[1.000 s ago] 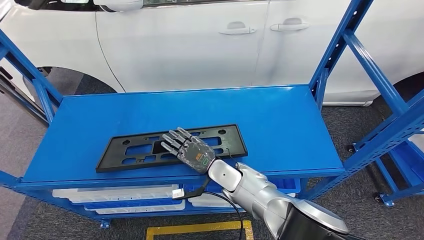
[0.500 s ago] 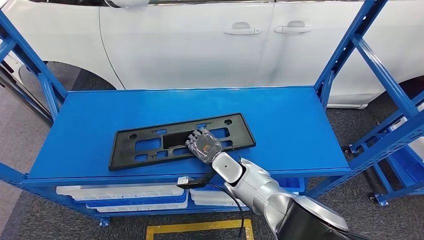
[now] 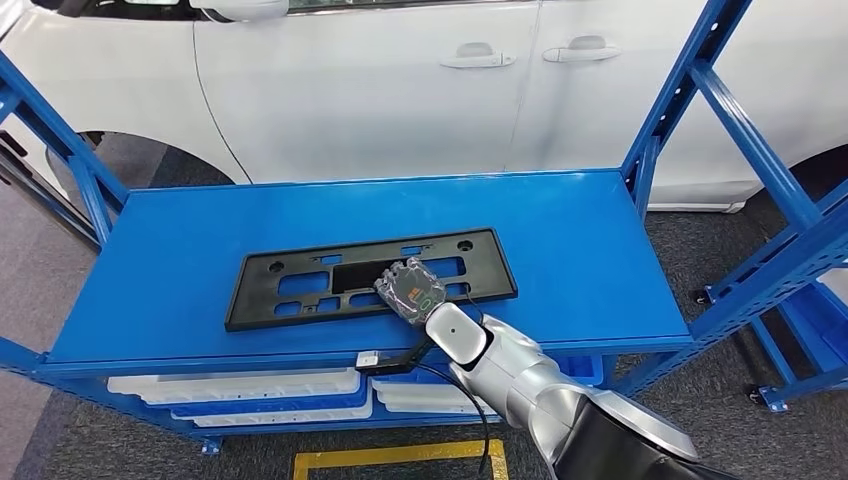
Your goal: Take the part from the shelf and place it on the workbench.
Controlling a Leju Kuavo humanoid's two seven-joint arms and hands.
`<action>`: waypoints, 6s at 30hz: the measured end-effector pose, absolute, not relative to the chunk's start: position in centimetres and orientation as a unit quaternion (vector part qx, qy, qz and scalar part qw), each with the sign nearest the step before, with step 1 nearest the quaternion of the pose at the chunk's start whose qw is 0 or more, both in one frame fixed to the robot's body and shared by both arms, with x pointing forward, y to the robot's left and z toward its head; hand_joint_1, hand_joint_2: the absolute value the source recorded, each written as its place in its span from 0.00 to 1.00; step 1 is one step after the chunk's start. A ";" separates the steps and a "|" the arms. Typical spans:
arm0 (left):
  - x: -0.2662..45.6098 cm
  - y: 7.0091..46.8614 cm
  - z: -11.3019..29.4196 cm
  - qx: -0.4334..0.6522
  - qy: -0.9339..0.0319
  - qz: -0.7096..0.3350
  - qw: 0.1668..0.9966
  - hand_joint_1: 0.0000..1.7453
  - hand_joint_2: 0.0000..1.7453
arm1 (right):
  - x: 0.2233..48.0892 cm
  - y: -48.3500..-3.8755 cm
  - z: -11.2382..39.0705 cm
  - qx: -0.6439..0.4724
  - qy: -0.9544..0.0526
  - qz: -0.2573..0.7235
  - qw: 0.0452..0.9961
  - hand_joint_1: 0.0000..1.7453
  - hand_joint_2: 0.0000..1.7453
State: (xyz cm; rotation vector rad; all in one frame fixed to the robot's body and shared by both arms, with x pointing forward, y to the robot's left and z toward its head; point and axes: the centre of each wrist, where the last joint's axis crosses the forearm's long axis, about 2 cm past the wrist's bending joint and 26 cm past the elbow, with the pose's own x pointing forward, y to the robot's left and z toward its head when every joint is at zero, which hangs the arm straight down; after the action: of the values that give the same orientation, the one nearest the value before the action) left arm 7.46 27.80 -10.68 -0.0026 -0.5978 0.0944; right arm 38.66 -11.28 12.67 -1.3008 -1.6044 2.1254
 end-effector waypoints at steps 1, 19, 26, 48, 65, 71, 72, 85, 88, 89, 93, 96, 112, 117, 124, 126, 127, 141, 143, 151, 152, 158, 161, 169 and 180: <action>7.4 27.8 -10.7 -0.001 -0.294 0.047 0.955 0.00 0.00 | 38.7 -11.3 12.6 -0.437 -0.539 0.715 0.089 1.00 1.00; 7.7 28.1 -10.7 0.003 -0.329 0.064 0.942 0.00 0.00 | 37.8 -11.1 12.8 -0.335 -0.696 0.613 0.167 1.00 1.00; 7.2 29.1 -10.7 0.004 -0.341 0.135 0.930 0.00 0.00 | 33.0 -11.2 22.3 0.282 -0.908 -0.008 0.310 1.00 1.00; 7.1 30.4 -10.8 0.037 -0.351 0.138 0.925 0.00 0.00 | 25.4 -12.8 28.7 0.385 -0.908 0.135 0.096 1.00 1.00; 6.2 30.5 -10.9 0.042 -0.338 0.146 0.929 0.00 0.00 | 24.0 -11.4 26.6 0.407 -0.888 0.175 0.121 1.00 1.00; 6.0 30.4 -10.9 0.047 -0.321 0.147 0.934 0.00 0.00 | 23.9 -11.8 26.3 0.408 -0.888 0.170 0.126 1.00 1.00; 6.0 30.3 -10.9 0.047 -0.320 0.148 0.935 0.00 0.00 | 24.0 -12.0 26.3 0.407 -0.889 0.169 0.127 1.00 1.00; 5.8 30.4 -10.9 0.051 -0.315 0.147 0.936 0.00 0.00 | 23.9 -13.1 26.1 0.395 -0.895 0.163 0.130 1.00 1.00; 5.7 30.5 -11.0 0.054 -0.313 0.147 0.937 0.00 0.00 | 23.9 -13.2 26.2 0.397 -0.894 0.162 0.129 1.00 1.00; 5.7 30.4 -11.0 0.054 -0.313 0.148 0.937 0.00 0.00 | 24.0 -13.2 26.2 0.397 -0.894 0.162 0.129 1.00 1.00; 5.7 30.5 -11.0 0.056 -0.313 0.149 0.936 0.00 0.00 | 24.1 -13.4 26.1 0.397 -0.894 0.161 0.130 1.00 1.00; 5.9 30.5 -10.9 0.056 -0.316 0.149 0.935 0.00 0.00 | 24.2 -13.5 26.2 0.395 -0.895 0.161 0.130 1.00 1.00; 6.0 30.6 -10.9 0.057 -0.321 0.150 0.933 0.00 0.00 | 24.4 -14.1 25.9 0.393 -0.895 0.162 0.134 1.00 1.00; 5.8 30.7 -11.0 0.058 -0.319 0.151 0.934 0.00 0.00 | 24.4 -14.3 25.8 0.390 -0.896 0.161 0.136 1.00 1.00; 5.6 30.7 -11.0 0.058 -0.317 0.147 0.935 0.00 0.00 | 24.4 -14.7 25.6 0.381 -0.899 0.164 0.140 1.00 1.00; 5.7 30.8 -11.0 0.058 -0.317 0.145 0.936 0.00 0.00 | 24.4 -14.8 25.7 0.378 -0.900 0.164 0.139 1.00 1.00; 5.8 30.8 -10.9 0.058 -0.318 0.144 0.935 0.00 0.00 | 24.4 -14.8 25.7 0.377 -0.901 0.164 0.138 1.00 1.00; 5.9 30.8 -10.9 0.053 -0.316 0.134 0.938 0.00 0.00 | 24.0 -15.3 25.8 0.363 -0.907 0.168 0.134 1.00 1.00; 5.9 30.8 -10.9 0.053 -0.316 0.134 0.938 0.00 0.00 | 24.0 -15.4 25.8 0.363 -0.907 0.168 0.133 1.00 1.00; 5.9 30.8 -10.9 0.055 -0.310 0.131 0.940 0.00 0.00 | 23.9 -15.4 25.9 0.368 -0.904 0.173 0.131 1.00 1.00; 5.8 30.8 -10.9 0.056 -0.307 0.131 0.941 0.00 0.00 | 23.9 -15.4 25.8 0.370 -0.903 0.175 0.131 1.00 1.00; 5.5 31.0 -11.0 0.067 -0.300 0.147 0.940 0.00 0.00 | 24.0 -15.9 25.8 0.374 -0.899 0.185 0.130 1.00 1.00; 5.5 31.2 -11.0 0.094 -0.297 0.152 0.938 0.00 0.00 | 24.2 -16.4 25.8 0.368 -0.901 0.188 0.130 1.00 1.00; 5.2 31.9 -10.9 0.142 -0.279 0.154 0.937 0.00 0.00 | 24.3 -18.2 26.1 0.334 -0.916 0.184 0.128 1.00 1.00; 5.4 31.6 -10.9 0.106 -0.282 0.115 0.947 0.00 0.00 | 21.5 -19.4 26.9 0.246 -0.951 0.156 0.107 1.00 1.00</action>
State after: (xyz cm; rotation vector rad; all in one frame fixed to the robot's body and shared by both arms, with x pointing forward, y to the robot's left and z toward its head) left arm 5.43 31.61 -10.94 0.2167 -0.5736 0.2336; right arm 21.54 -19.42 26.87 0.7253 -2.7980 0.4584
